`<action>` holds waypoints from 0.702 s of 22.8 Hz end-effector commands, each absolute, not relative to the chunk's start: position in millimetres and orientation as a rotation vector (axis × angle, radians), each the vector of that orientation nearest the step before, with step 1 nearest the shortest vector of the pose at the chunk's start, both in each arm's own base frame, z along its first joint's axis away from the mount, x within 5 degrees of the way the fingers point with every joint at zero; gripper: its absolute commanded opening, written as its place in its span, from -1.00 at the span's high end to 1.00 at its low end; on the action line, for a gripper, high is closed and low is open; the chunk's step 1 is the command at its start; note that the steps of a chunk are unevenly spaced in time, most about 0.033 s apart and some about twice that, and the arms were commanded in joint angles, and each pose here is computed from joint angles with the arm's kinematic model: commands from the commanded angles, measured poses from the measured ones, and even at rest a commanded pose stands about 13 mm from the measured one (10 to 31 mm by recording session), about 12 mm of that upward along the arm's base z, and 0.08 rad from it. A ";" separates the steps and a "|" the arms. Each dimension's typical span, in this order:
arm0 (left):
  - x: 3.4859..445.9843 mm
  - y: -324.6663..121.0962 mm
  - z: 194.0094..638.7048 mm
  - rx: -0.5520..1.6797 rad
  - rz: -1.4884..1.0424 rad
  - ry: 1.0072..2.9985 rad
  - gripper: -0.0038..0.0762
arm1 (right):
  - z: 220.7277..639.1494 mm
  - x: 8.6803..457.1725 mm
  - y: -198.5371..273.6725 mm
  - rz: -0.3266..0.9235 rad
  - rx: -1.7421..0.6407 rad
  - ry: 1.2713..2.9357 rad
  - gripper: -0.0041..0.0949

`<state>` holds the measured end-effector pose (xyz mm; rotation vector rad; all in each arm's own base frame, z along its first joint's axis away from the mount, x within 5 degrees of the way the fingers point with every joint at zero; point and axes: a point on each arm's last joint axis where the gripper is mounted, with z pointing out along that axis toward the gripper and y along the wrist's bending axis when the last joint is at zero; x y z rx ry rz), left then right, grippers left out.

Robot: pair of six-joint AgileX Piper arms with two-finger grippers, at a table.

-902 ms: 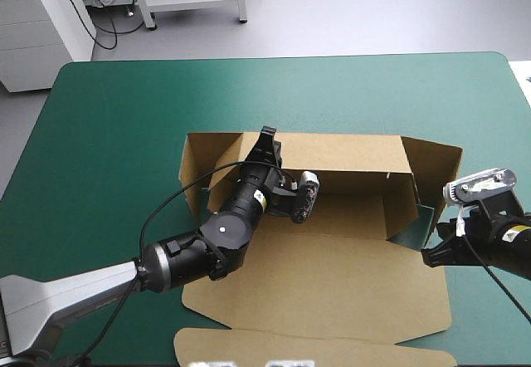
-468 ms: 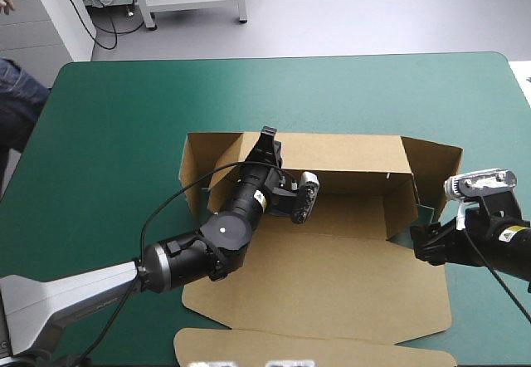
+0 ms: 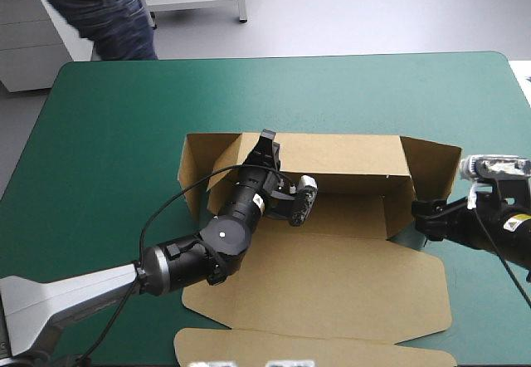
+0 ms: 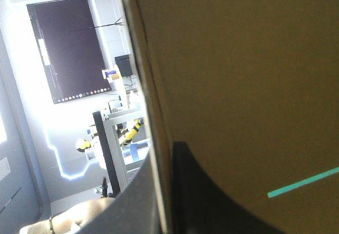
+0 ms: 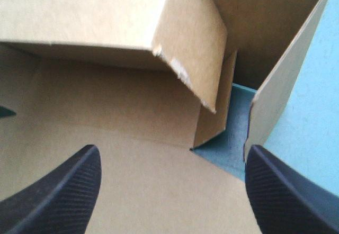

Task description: Fold the box

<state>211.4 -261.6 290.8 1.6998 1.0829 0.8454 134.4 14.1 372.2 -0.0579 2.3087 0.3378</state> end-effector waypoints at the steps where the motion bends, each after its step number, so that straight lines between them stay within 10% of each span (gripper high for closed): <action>1: 205.5 -259.9 294.0 1.700 0.830 1.071 0.93 | 409.3 147.9 10.3 0.308 -0.020 2.146 -0.47; 16: 206.0 -260.8 296.3 1.541 0.708 1.192 0.93 | 419.9 312.2 -16.4 0.260 -0.045 2.312 -0.27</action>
